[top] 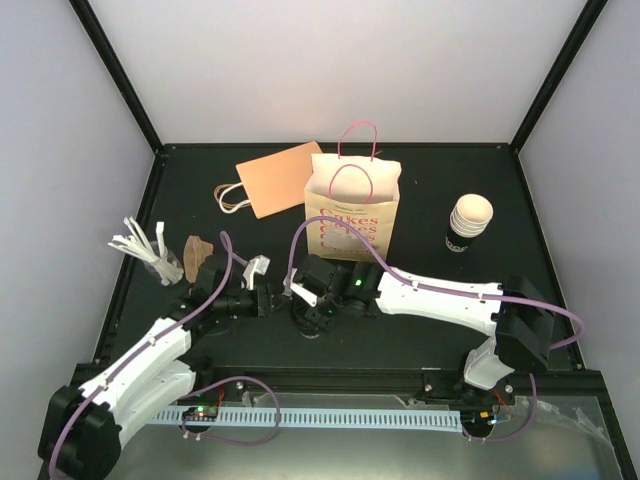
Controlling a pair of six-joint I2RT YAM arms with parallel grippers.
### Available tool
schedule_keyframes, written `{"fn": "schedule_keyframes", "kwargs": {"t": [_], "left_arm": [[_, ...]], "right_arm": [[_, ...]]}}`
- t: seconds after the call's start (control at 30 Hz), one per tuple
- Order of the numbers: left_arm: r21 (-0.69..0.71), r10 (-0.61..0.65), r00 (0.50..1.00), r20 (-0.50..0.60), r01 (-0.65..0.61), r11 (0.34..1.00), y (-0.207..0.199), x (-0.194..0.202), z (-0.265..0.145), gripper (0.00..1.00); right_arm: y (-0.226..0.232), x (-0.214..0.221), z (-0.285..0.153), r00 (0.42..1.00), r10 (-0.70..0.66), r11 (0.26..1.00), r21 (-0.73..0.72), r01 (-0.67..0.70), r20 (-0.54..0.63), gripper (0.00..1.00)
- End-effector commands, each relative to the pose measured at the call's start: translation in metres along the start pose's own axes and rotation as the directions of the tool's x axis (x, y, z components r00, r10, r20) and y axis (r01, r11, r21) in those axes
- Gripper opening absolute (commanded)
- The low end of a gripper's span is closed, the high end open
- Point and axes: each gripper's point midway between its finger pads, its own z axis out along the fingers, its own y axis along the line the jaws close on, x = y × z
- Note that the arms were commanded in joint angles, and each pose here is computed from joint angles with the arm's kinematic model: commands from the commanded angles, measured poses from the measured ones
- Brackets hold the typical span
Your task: Pack the takeout coffee
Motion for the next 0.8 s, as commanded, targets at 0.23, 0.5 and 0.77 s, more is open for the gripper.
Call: {"fn": "schedule_keyframes", "kwargs": {"t": [0.23,0.5,0.77], "left_arm": [[0.096,0.036,0.999,-0.017,-0.034,0.995,-0.036,-0.007,-0.009,0.48],[0.077,0.023,0.996,-0.088,-0.016,0.997,-0.024,-0.003,0.006,0.49],[0.040,0.030,0.990,-0.138,-0.025,0.999,-0.017,0.002,0.018,0.50]], "right_arm": [[0.000,0.046,0.013,0.985,0.010,1.000,0.009,-0.009,-0.170,0.68],[0.000,0.043,0.011,0.988,0.001,1.000,0.006,0.000,-0.156,0.68],[-0.002,0.039,0.008,0.990,0.002,1.000,0.018,0.000,-0.138,0.71]]}}
